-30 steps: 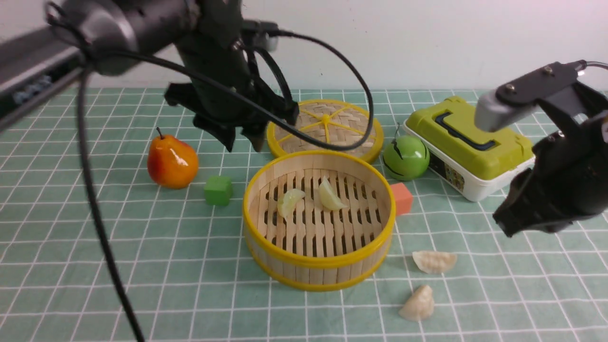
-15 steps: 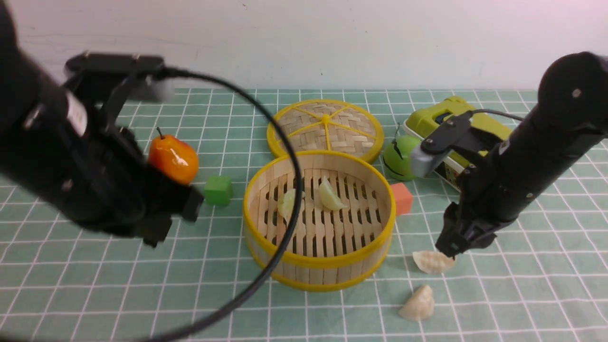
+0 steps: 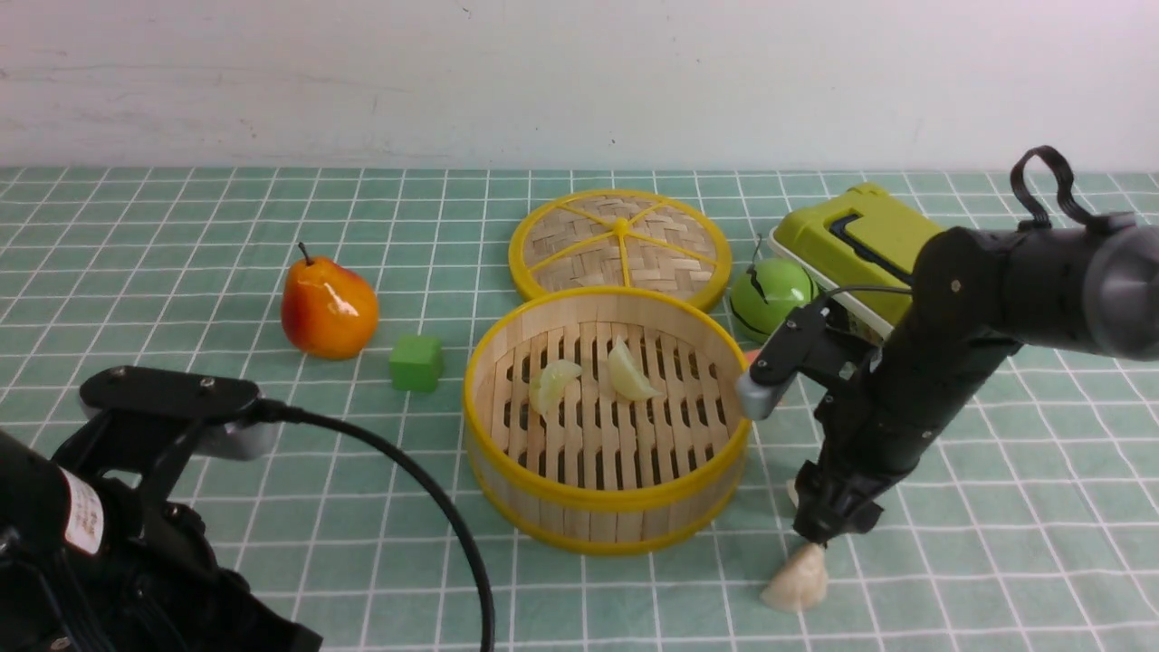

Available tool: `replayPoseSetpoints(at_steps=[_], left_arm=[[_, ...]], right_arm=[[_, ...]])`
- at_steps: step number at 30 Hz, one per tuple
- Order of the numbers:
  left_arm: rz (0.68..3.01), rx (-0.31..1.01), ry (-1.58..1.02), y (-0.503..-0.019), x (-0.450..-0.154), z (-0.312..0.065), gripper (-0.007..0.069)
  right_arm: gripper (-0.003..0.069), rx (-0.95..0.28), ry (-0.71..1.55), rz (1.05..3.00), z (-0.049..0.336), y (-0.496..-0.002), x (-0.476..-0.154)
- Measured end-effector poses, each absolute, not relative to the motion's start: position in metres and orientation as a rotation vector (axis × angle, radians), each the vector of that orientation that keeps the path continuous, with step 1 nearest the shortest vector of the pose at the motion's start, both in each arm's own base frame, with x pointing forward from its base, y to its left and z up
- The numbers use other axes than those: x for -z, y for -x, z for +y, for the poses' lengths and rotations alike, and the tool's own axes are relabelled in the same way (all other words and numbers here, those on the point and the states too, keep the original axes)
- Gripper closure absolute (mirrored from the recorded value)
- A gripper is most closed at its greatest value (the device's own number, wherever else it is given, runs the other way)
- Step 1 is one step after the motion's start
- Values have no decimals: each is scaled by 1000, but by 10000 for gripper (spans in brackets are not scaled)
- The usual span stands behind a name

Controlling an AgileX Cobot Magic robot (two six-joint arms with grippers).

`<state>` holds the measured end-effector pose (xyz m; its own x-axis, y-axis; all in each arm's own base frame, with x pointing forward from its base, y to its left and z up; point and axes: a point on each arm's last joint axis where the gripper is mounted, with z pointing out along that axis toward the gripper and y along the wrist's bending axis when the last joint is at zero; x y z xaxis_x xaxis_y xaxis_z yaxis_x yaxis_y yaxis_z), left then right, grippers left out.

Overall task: Put the dumplings into the steamer on the table with the blue tablecloth.
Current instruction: 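Reach for and grasp a dumpling lying on the table beside the steamer, then place the dumpling in the bamboo steamer basket with the right gripper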

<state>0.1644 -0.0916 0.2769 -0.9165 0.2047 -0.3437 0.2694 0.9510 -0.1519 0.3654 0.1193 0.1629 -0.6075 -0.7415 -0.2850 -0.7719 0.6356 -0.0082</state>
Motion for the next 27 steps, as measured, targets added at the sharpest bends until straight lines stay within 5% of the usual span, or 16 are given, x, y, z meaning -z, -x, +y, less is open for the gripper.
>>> replayPoseSetpoints(at_steps=[6, 9, 13, 19, 27], left_arm=[[2778, 290, -343, -164, -277, -92, 639], [2777, 291, -343, -164, -277, -92, 639], [2775, 292, -342, -164, -277, -92, 639], [2752, 302, -340, -161, -282, -91, 639], [2679, 332, -336, -148, -295, -84, 638]], right_arm=[[447, -117, 1172, 2624, 117, -370, -170], [492, -103, 1118, 2619, 117, -375, -187], [494, -105, 1036, 2607, 123, -379, -222], [494, -185, 1025, 2496, 184, -369, -279], [494, -252, 1112, 2410, 252, -365, -241]])
